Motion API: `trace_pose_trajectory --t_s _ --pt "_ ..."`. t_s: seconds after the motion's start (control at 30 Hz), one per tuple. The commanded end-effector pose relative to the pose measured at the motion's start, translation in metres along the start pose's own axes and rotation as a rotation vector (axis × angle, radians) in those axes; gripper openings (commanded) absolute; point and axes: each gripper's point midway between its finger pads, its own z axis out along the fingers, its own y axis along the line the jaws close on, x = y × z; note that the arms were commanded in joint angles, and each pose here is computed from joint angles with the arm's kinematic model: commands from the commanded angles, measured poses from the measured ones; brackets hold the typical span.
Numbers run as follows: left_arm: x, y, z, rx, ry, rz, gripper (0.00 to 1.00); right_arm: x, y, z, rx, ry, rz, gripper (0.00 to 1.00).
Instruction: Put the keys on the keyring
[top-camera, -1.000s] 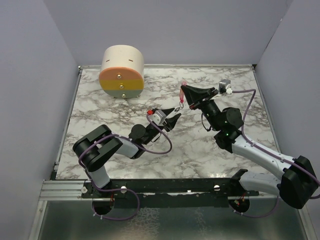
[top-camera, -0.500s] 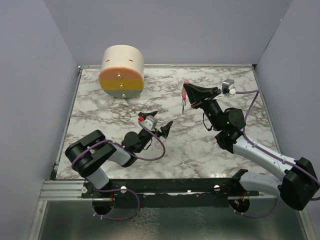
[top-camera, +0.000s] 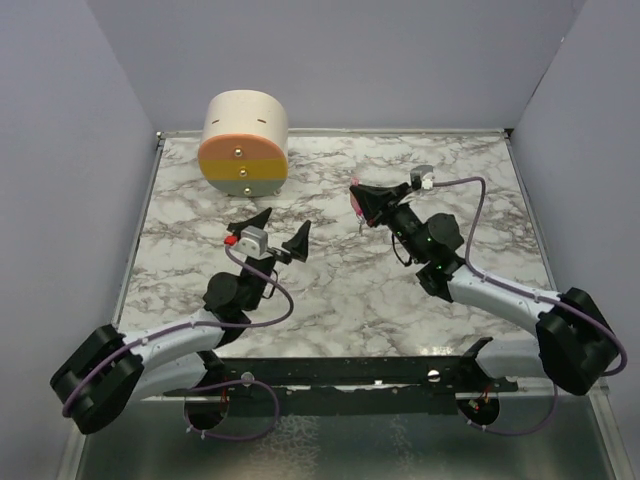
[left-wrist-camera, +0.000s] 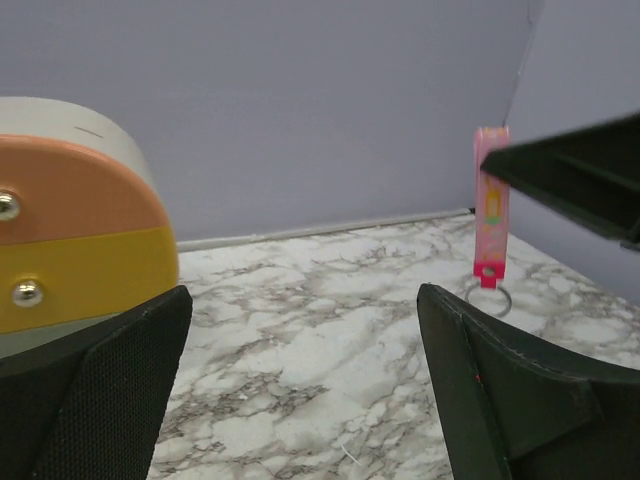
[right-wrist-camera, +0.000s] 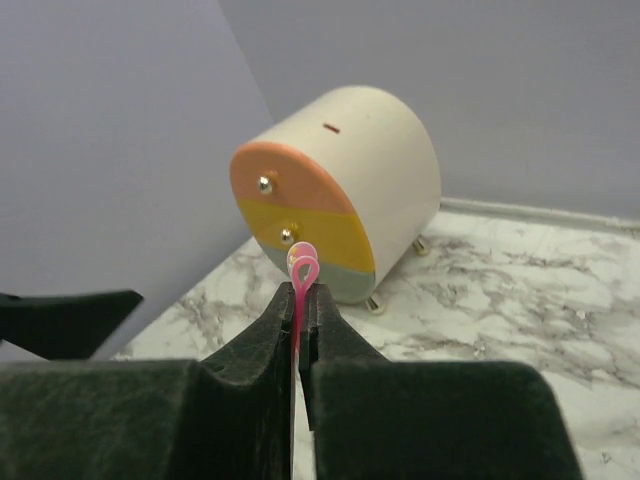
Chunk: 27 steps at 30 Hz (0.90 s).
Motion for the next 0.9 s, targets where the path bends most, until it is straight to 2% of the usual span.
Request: trace_pose_trajectory --t_s 0.0,0.13,0.37,0.63,0.67,0.8,0.87 --pt "-0.001 0.032 -0.013 -0.123 0.077 0.019 0.98 0.031 0.001 0.004 -0.042 0.058 0.012 0.01" --pt "-0.008 0.049 -0.016 -0.175 0.108 -0.017 0.99 0.06 0.0 0.015 -0.056 0.091 0.093 0.01" --pt "0.005 0.061 -0.011 -0.19 0.186 -0.056 0.99 0.099 0.0 0.043 -0.096 0.079 0.265 0.01" --pt "0.021 0.05 0.0 -0.132 0.256 -0.084 0.99 0.117 -0.059 0.03 0.173 0.029 0.284 0.01" --pt "0.021 0.049 0.001 -0.129 0.259 -0.087 0.99 0.119 -0.069 0.026 0.214 0.034 0.283 0.04" --pt "0.023 0.045 0.004 -0.117 0.265 -0.104 0.99 0.119 -0.108 0.002 0.399 0.017 0.284 0.37" --pt "0.023 0.044 0.004 -0.112 0.268 -0.114 0.99 0.114 -0.122 -0.011 0.465 0.0 0.272 0.49"
